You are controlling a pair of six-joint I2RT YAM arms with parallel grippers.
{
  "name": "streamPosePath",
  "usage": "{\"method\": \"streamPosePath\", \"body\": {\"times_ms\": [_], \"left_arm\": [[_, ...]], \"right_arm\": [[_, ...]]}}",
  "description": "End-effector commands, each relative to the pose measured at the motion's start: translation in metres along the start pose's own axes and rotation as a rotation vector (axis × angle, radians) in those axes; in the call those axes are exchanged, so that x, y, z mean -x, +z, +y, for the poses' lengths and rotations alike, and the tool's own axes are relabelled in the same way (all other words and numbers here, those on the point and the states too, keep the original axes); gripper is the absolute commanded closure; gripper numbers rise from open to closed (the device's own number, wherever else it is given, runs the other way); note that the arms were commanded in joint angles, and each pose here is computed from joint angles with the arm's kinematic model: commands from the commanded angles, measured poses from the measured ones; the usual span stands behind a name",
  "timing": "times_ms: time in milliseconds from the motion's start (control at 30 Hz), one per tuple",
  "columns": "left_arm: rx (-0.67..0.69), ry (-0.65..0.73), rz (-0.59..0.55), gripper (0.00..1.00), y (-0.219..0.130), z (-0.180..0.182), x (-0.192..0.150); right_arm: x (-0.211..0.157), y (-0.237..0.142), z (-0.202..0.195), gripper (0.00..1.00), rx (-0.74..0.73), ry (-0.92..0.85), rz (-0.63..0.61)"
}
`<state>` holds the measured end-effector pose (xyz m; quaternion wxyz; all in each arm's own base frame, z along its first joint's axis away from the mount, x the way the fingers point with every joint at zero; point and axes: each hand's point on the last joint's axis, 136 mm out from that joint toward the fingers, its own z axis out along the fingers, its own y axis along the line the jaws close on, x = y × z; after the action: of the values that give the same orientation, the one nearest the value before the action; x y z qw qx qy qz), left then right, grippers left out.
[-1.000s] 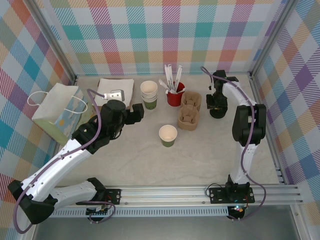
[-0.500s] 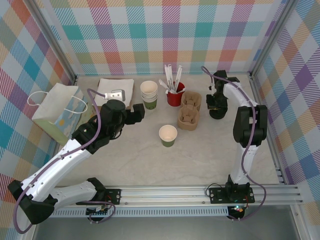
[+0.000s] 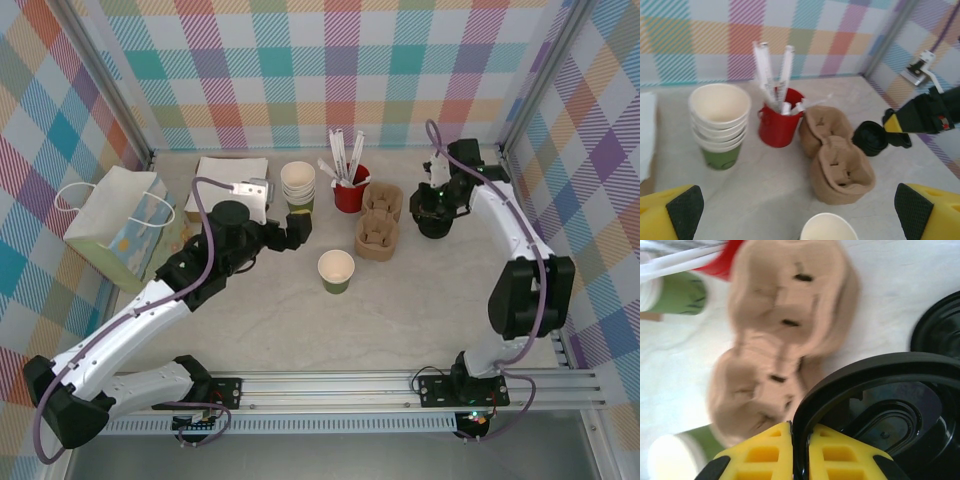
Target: Pack the takeout coffee
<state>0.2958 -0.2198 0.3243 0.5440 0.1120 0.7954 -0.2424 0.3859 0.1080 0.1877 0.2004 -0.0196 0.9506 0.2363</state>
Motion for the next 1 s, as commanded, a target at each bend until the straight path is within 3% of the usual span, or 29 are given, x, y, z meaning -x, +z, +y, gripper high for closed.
{"method": "streamPosePath", "body": {"times_ms": [0,433,667,967], "left_arm": [[-0.213,0.148,-0.124,0.0,0.004,-0.037,0.019],[-0.546,0.492,-0.207,0.0,0.031,-0.102,0.003],[-0.652,0.543,-0.265,0.0,0.039,-0.124,0.0],[-0.741,0.551,-0.269,0.0,0.04,-0.139,-0.009]], "right_arm": [[-0.004,-0.027,0.049,0.89,0.244,0.007,-0.049],[-0.058,-0.095,0.143,0.9,0.669,-0.101,-0.019],[-0.076,-0.114,0.179,0.9,0.804,-0.17,0.035],[-0.082,-0.117,0.198,0.9,0.863,-0.2,0.074]]}}
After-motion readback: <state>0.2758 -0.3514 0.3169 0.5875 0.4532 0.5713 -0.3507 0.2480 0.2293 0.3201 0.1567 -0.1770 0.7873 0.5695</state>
